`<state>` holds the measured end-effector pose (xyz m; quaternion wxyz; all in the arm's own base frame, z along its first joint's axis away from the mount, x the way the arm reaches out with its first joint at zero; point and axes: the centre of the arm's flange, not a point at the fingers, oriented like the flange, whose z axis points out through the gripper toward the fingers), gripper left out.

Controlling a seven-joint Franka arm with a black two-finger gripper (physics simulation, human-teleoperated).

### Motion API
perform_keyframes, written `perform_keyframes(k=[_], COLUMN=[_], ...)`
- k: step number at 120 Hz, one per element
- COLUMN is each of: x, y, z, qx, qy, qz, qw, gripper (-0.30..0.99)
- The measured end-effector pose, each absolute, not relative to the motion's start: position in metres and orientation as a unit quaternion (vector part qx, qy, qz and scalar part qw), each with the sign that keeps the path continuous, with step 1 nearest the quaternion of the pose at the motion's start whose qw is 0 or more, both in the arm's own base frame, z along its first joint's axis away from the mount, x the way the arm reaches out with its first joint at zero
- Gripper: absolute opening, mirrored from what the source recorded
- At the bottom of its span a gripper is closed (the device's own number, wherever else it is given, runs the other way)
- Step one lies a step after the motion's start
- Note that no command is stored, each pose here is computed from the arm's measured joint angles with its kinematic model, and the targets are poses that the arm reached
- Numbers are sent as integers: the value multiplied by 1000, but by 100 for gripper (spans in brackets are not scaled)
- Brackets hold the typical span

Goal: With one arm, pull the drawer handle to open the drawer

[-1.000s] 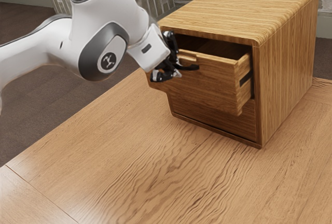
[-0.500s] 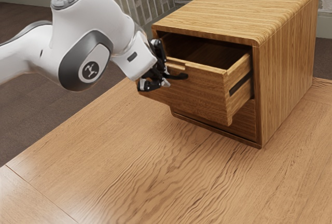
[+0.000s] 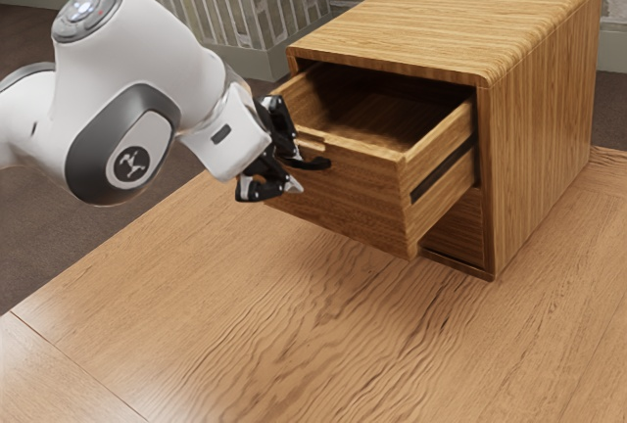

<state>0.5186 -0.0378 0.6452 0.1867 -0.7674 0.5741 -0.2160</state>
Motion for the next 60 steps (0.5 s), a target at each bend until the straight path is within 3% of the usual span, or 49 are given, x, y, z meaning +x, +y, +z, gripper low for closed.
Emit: perform_keyframes(k=[11, 60], x=[512, 485], y=[-39, -47], z=[647, 646], qx=[-767, -763], qy=[574, 577], qz=[-217, -210], qw=[190, 203], gripper=[-1, -2])
